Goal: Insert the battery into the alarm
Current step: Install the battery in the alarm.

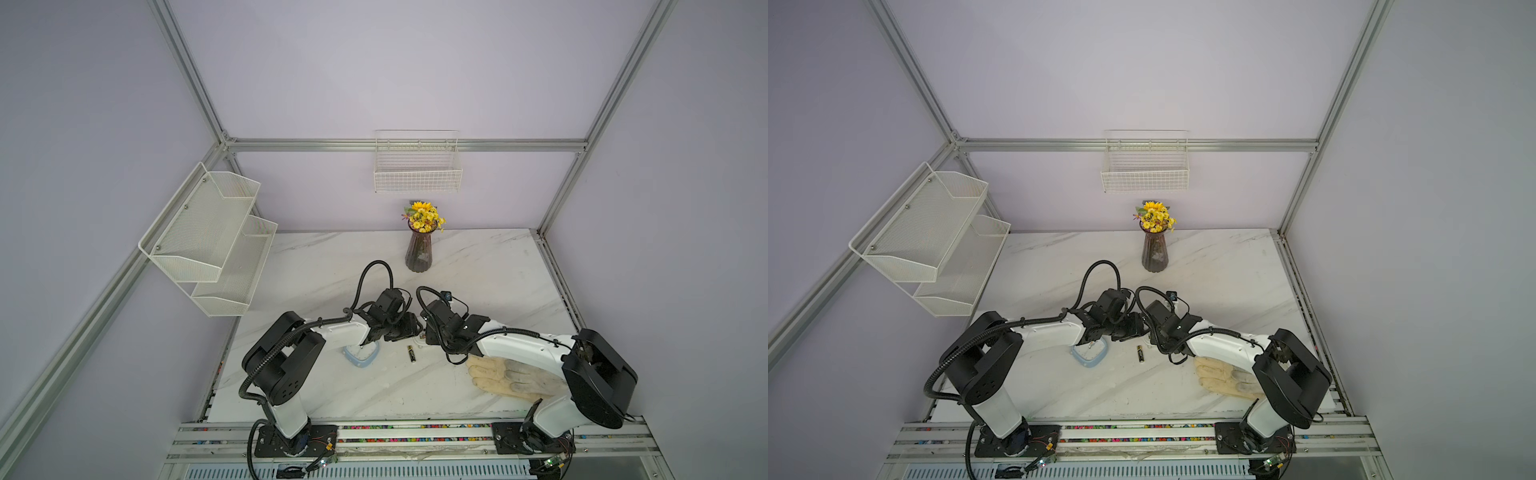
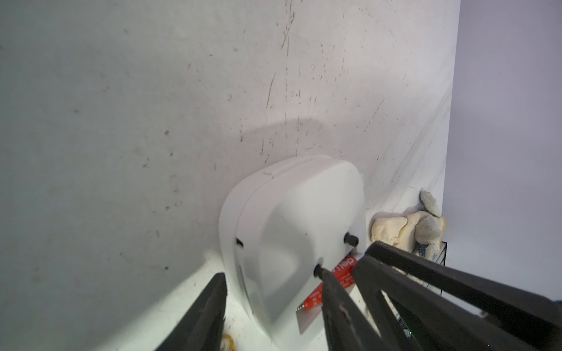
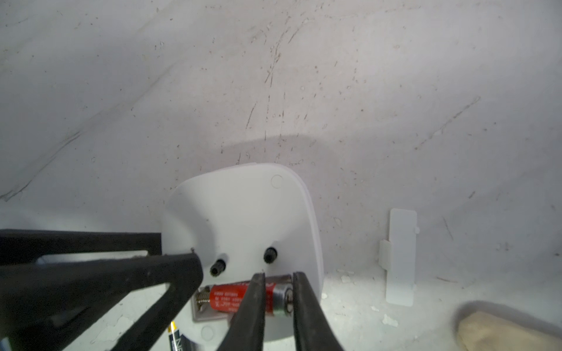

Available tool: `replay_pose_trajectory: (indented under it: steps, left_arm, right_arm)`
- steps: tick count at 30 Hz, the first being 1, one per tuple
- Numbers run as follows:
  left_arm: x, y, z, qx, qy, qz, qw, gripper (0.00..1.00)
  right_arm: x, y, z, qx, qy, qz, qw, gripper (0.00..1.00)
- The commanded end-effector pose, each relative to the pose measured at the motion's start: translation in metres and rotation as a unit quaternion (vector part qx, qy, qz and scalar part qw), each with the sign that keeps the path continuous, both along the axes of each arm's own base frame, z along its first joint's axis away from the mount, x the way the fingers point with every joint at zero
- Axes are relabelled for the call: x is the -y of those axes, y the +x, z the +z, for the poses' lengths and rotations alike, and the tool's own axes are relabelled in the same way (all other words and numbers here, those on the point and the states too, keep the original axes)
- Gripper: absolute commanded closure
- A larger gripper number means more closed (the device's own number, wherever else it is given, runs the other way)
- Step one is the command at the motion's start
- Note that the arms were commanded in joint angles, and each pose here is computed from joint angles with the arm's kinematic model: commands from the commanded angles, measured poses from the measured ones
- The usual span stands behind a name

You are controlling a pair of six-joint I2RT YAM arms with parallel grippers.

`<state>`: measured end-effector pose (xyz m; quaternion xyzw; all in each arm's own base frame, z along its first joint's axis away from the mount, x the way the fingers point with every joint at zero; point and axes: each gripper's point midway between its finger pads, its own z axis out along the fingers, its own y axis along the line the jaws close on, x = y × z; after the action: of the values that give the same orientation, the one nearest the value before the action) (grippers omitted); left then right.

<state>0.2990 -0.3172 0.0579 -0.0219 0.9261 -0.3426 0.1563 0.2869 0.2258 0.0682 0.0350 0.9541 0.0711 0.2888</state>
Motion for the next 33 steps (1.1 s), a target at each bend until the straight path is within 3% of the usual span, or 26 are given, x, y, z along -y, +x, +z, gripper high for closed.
replay_pose_trajectory:
  steps: [1,14,22,28,33]
  left_arm:
    - [0.007,0.001,0.004,0.007,-0.015,-0.002,1.000,0.49]
    - [0.006,-0.002,0.001,0.004,-0.013,-0.001,1.000,0.49]
    - [0.002,-0.005,0.001,0.007,-0.005,-0.001,1.000,0.48]
    - [0.000,-0.009,0.003,0.005,-0.008,-0.002,1.000,0.48]
    - [-0.002,-0.013,0.001,0.003,-0.006,-0.003,1.000,0.48]
  right_arm:
    - [-0.004,-0.003,-0.009,-0.008,-0.003,-0.002,1.000,0.80]
    - [0.001,-0.019,-0.025,-0.022,-0.005,-0.019,1.000,0.79]
    - [0.011,-0.011,0.020,0.038,0.009,-0.051,0.998,0.66]
    - [0.008,-0.009,0.027,0.039,0.009,-0.044,0.998,0.68]
    - [0.004,-0.012,0.016,0.027,0.007,-0.040,0.999,0.76]
